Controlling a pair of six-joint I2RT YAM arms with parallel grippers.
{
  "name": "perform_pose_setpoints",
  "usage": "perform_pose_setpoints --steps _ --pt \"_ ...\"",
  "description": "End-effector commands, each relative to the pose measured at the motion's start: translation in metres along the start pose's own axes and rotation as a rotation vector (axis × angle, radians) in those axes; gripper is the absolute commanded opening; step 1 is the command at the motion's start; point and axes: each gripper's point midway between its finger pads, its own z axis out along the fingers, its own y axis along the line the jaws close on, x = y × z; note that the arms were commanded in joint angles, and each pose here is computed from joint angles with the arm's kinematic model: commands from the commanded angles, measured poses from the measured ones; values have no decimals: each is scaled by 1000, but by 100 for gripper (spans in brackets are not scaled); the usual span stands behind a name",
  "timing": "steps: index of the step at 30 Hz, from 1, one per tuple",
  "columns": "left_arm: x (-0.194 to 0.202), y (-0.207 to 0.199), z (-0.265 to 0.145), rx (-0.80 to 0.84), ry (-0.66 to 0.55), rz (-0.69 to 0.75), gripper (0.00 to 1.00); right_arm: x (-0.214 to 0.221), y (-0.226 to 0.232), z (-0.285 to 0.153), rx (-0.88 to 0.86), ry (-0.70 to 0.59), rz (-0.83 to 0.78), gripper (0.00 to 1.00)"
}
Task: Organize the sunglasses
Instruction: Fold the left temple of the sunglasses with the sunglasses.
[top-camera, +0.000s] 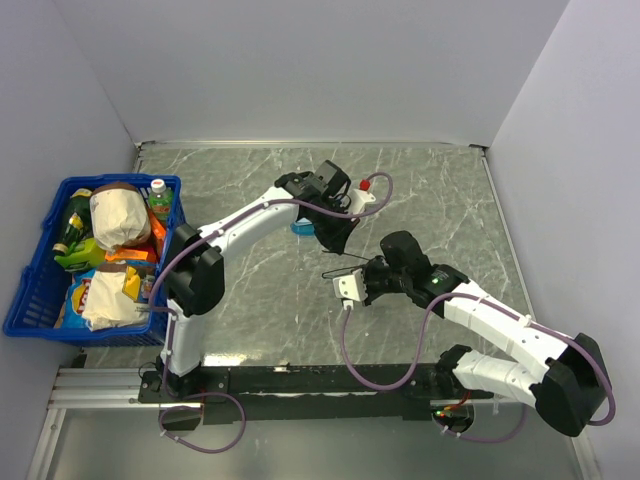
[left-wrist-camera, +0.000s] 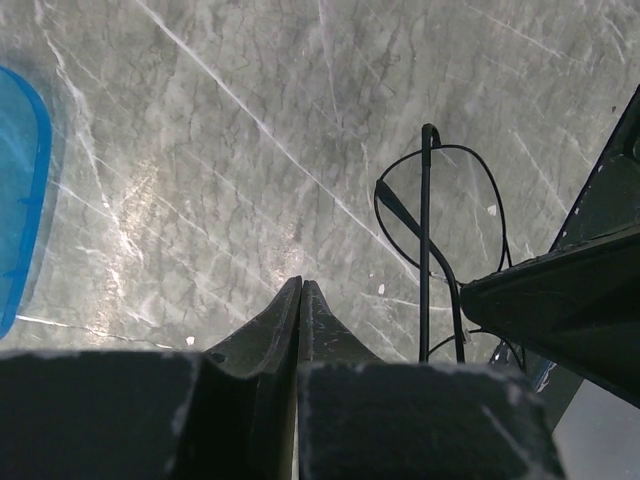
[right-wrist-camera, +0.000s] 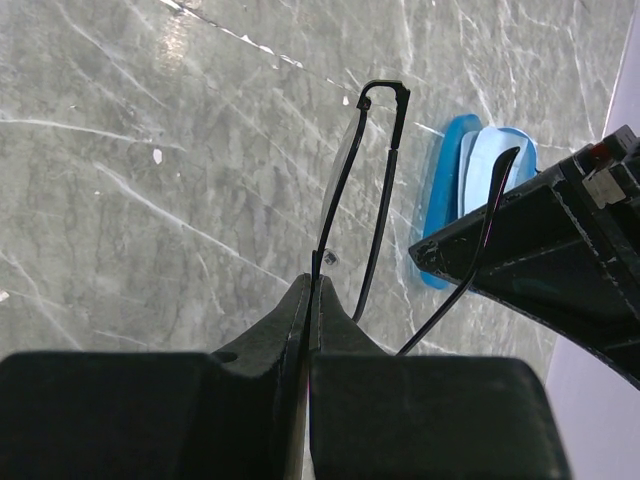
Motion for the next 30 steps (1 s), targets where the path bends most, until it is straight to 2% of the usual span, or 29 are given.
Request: perform_pose_setpoints --steps 1,23,27,29,30 --pt "-16 -7 -5 24 -39 39 5 -3 -18 -2 52 -5 -6 0" --pt "-18 -10 -6 30 -43 48 6 3 -24 0 83 17 3 0" --pt "-22 -2 -10 -16 -57 37 11 2 -22 0 78 14 -1 0" --pt "-24 2 -14 -38 -69 32 16 2 -22 0 76 13 0 0" --pt "-24 7 -17 -54 -77 23 22 2 -22 0 76 13 -2 0"
